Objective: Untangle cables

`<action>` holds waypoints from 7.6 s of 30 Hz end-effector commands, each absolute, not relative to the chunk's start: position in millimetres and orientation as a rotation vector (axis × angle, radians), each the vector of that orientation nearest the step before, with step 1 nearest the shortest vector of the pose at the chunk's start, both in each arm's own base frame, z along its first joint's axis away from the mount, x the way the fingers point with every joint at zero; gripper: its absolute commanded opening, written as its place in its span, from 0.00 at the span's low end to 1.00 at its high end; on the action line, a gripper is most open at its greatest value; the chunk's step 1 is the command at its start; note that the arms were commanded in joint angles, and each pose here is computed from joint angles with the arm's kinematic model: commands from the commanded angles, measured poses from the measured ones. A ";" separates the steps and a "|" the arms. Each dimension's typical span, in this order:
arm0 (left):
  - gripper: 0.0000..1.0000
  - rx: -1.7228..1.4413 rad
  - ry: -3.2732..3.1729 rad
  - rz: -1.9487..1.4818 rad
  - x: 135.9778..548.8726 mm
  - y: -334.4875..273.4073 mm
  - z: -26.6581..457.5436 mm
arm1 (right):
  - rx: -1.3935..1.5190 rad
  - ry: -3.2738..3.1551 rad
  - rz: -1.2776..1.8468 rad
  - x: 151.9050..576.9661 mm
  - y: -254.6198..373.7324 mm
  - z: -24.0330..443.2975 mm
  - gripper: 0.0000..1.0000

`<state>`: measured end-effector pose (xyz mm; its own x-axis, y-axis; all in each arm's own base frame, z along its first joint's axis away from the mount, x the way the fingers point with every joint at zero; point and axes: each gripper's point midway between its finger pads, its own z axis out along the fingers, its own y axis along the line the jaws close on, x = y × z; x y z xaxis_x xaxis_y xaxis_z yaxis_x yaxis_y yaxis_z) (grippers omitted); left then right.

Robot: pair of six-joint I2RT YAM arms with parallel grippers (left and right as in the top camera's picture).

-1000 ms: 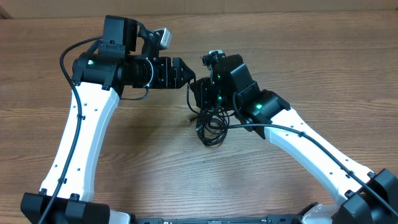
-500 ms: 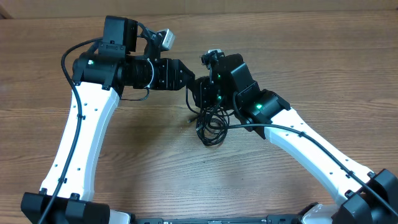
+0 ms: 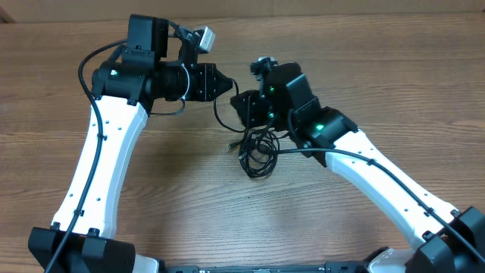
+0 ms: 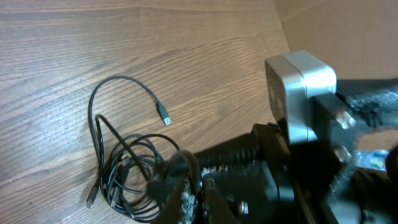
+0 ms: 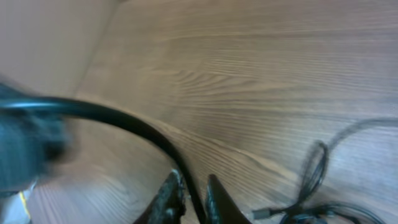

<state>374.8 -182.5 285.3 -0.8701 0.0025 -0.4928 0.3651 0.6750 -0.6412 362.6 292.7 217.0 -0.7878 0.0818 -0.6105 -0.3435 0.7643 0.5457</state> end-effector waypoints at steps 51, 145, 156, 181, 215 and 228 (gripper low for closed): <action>0.05 -0.007 1.285 -1.350 364.7 -141.8 667.1 | -0.015 2.200 1.476 343.1 298.0 308.7 0.93; 0.04 -0.511 1.212 -0.716 342.2 -108.8 662.4 | 0.275 2.550 0.657 346.5 256.1 173.0 0.04; 0.04 -0.625 0.853 -0.228 292.3 -8.2 728.5 | 0.501 2.639 0.461 339.5 202.7 126.6 0.04; 0.40 -0.472 1.699 -0.187 391.5 -20.8 537.3 | 0.543 2.618 0.554 353.1 194.8 133.7 1.00; 1.00 -0.560 3.163 -0.105 392.3 -21.7 151.0 | 0.854 2.560 0.291 369.6 94.4 121.0 1.00; 0.93 -0.434 3.211 -0.003 387.4 -11.0 54.4 | 0.853 2.558 0.292 370.1 94.5 121.3 1.00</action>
<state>396.1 -12.8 73.1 -0.9541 -0.2882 0.0812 -0.2907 0.9566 -0.0208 365.5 97.3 110.2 -0.7381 0.6053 -0.2981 0.5246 0.7926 0.3107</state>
